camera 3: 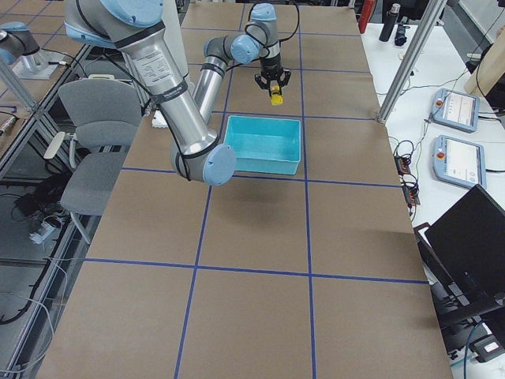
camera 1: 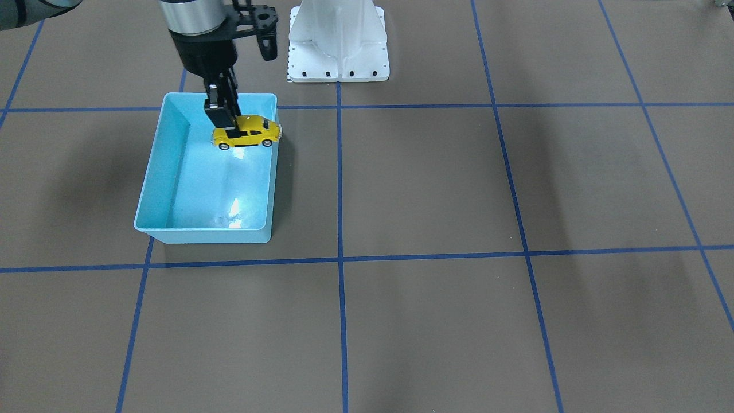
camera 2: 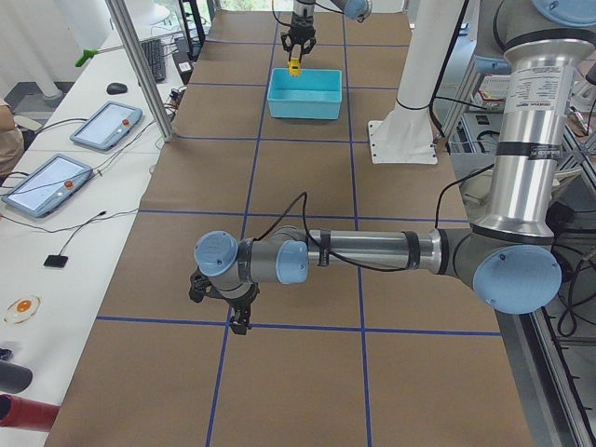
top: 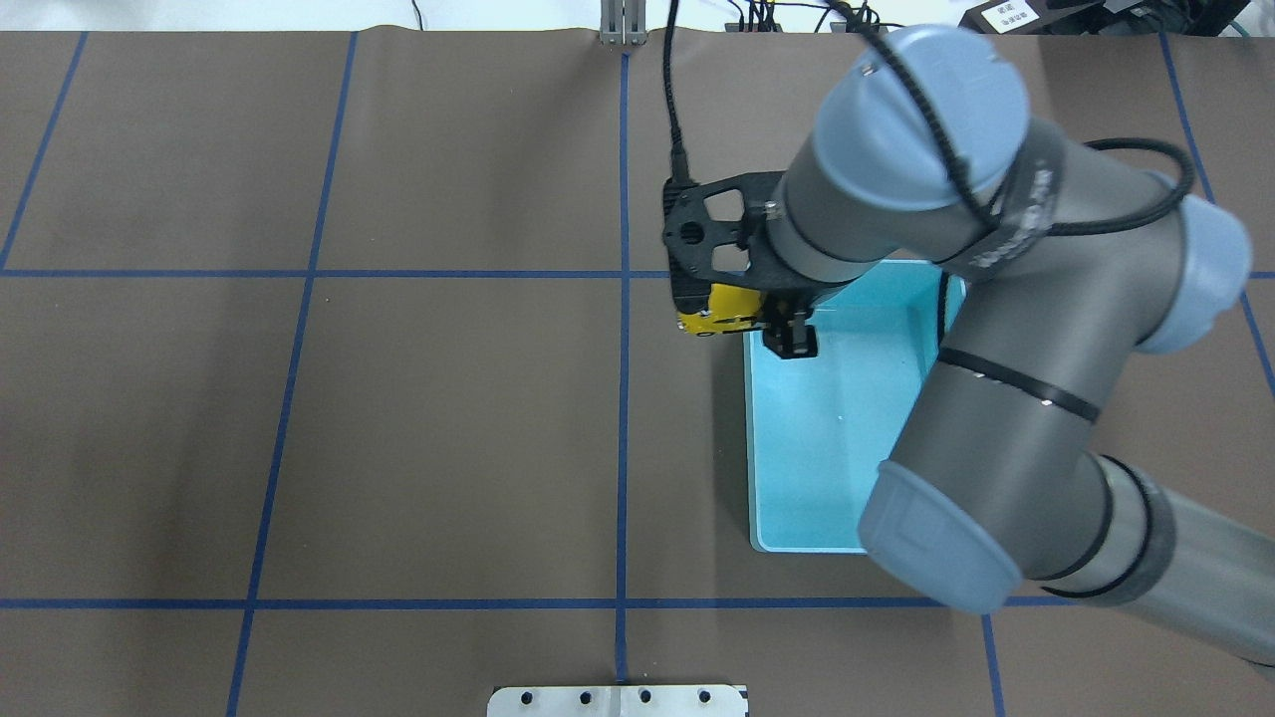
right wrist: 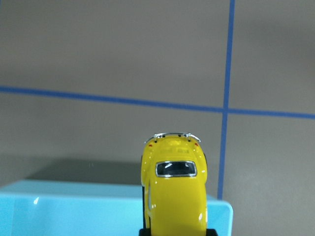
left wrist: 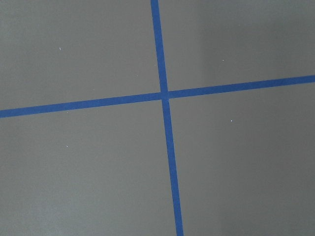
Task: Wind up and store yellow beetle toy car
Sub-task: 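Lift the car with the right gripper and carry it into the blue bin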
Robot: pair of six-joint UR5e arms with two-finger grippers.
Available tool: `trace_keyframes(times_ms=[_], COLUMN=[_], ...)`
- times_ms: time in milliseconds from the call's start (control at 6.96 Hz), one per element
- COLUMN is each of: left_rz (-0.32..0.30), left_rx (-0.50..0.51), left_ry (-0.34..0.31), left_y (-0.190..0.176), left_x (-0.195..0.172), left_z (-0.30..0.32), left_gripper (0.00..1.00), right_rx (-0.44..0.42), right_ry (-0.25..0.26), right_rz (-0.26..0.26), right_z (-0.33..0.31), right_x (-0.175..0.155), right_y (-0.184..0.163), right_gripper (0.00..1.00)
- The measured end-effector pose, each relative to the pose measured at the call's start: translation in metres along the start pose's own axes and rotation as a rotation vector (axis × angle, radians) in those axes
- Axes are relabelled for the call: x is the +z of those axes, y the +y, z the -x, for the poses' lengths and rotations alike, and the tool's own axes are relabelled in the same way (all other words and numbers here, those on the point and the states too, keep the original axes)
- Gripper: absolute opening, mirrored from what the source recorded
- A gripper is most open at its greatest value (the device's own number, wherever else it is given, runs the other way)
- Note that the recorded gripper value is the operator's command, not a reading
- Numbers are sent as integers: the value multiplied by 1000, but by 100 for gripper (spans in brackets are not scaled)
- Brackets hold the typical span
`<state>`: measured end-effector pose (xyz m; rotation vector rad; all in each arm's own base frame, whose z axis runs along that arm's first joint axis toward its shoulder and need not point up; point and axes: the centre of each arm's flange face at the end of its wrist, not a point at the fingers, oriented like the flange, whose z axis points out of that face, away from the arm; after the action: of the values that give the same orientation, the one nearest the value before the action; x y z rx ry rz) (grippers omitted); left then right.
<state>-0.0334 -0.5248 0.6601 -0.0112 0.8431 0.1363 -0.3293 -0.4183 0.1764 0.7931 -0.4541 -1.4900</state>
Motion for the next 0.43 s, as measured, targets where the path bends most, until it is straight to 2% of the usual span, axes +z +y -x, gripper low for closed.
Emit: trace_keyframes(times_ms=[431], left_rz=[1], left_rx=[0], left_ry=[0], left_y=[0], left_x=[1], left_z=[0], left_gripper=[100], right_rx=[-11], right_ry=[-49], right_rz=[-9], right_z=[30], right_x=[54], right_y=[89], right_gripper=[0])
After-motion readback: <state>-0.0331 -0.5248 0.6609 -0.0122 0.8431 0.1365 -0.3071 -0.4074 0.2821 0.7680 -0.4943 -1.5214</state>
